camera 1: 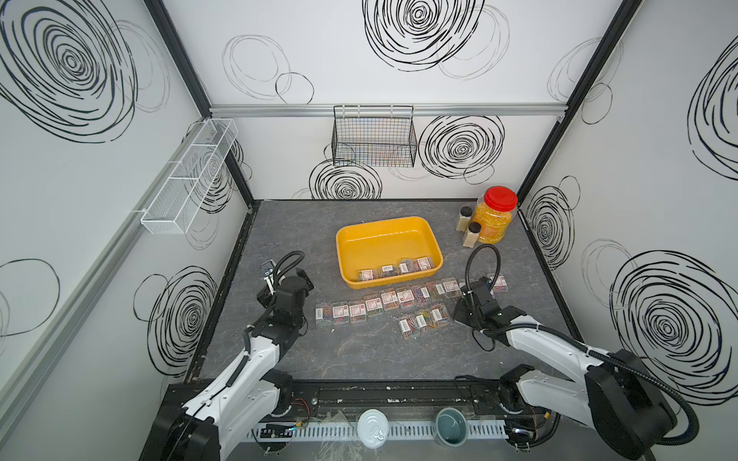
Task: Take the paper clips out of the storage box
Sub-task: Place the boxed paper clips at the center of the board.
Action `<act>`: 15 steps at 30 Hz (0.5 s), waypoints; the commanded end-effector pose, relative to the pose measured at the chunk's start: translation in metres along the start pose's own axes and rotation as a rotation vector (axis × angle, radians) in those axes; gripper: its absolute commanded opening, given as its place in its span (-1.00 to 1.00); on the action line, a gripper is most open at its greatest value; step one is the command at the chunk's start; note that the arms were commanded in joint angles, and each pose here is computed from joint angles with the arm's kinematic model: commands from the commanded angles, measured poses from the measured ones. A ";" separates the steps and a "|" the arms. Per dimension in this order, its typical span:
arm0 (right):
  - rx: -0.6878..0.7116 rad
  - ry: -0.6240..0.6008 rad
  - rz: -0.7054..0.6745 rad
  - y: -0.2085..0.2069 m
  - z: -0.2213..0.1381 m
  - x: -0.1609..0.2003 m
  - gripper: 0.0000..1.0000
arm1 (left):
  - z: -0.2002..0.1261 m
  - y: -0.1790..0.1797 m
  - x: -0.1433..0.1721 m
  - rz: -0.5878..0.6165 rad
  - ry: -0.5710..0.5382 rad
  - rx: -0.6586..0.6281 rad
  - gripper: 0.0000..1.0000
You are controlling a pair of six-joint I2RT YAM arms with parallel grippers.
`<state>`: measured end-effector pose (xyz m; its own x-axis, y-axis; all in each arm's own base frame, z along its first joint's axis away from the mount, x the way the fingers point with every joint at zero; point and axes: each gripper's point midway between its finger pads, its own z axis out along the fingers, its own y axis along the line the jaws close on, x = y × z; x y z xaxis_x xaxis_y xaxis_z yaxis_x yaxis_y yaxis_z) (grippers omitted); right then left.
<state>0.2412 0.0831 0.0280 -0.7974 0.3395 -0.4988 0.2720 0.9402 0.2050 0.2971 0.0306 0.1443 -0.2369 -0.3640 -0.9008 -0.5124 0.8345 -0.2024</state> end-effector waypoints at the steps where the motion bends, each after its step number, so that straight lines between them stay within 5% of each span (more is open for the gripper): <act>1: -0.066 -0.027 0.007 0.011 -0.005 -0.008 0.31 | -0.001 -0.004 -0.008 -0.022 -0.023 0.008 0.98; 15: -0.186 -0.035 0.010 0.027 -0.012 -0.008 0.35 | -0.001 -0.008 -0.007 -0.009 -0.020 0.013 0.98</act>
<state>0.2448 0.1002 0.0405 -0.7836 0.3497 -0.5136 0.1971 0.9238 0.3284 0.2977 0.0270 0.1420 -0.2492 -0.3584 -0.8997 -0.5044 0.8411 -0.1954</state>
